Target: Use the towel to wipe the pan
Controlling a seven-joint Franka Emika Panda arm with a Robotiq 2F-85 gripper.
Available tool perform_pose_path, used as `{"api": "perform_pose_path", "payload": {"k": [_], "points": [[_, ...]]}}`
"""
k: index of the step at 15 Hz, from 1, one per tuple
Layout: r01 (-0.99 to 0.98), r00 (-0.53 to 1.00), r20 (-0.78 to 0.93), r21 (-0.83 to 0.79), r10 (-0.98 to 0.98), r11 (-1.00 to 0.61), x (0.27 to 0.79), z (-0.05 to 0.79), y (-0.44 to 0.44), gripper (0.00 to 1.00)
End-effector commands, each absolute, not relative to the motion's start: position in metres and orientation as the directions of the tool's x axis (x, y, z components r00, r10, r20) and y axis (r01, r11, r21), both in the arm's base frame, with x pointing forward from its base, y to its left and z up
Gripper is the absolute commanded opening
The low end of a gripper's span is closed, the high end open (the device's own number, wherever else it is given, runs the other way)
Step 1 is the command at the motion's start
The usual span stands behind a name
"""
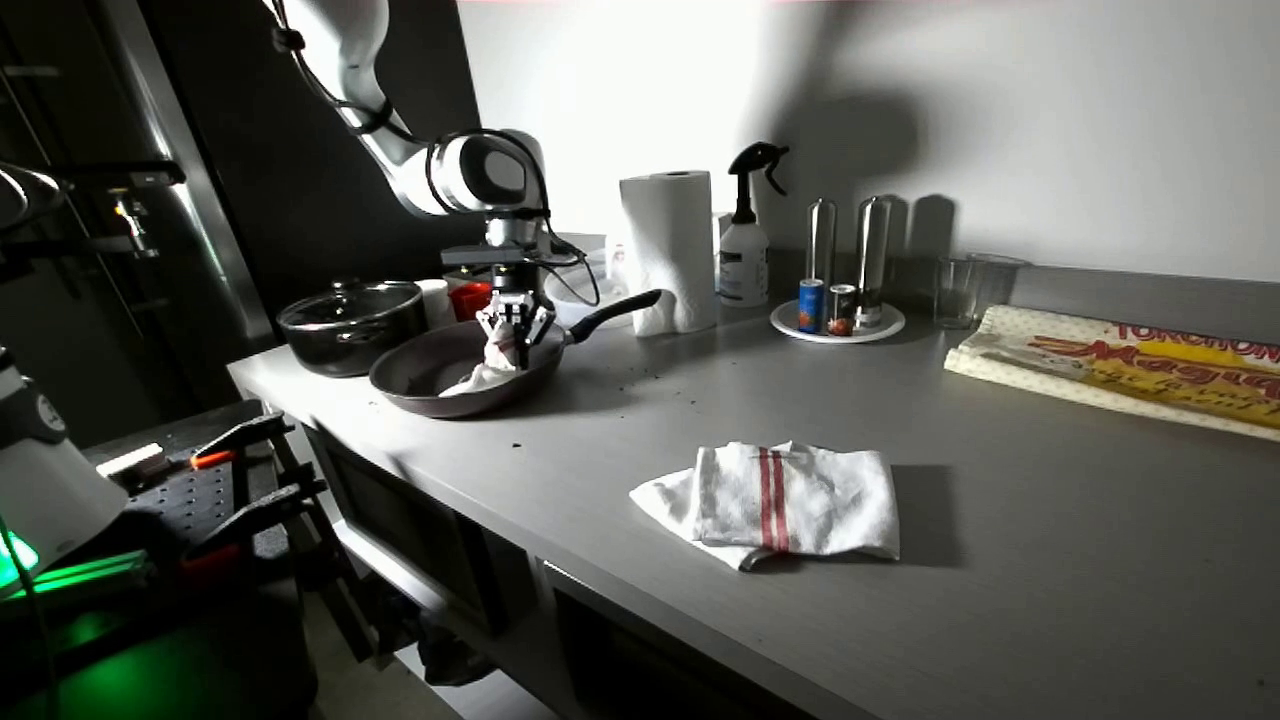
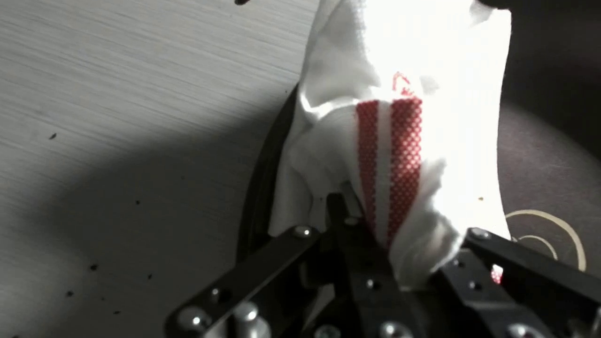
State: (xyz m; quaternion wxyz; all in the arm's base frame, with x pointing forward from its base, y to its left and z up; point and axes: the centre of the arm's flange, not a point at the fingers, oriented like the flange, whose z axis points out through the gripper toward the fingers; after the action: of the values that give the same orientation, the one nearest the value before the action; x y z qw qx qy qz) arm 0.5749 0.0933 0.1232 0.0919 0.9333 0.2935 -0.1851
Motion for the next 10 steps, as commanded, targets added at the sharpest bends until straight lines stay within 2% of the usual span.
{"api": "perform_pose_path", "payload": {"k": [1,10], "points": [[0.606,0.744,-0.418,0.093,0.522,-0.790,0.590,0.099,0.099,0.03],[0.716,0.661,-0.440,0.128,0.608,-0.686,0.579,0.086,0.151,0.03]]}}
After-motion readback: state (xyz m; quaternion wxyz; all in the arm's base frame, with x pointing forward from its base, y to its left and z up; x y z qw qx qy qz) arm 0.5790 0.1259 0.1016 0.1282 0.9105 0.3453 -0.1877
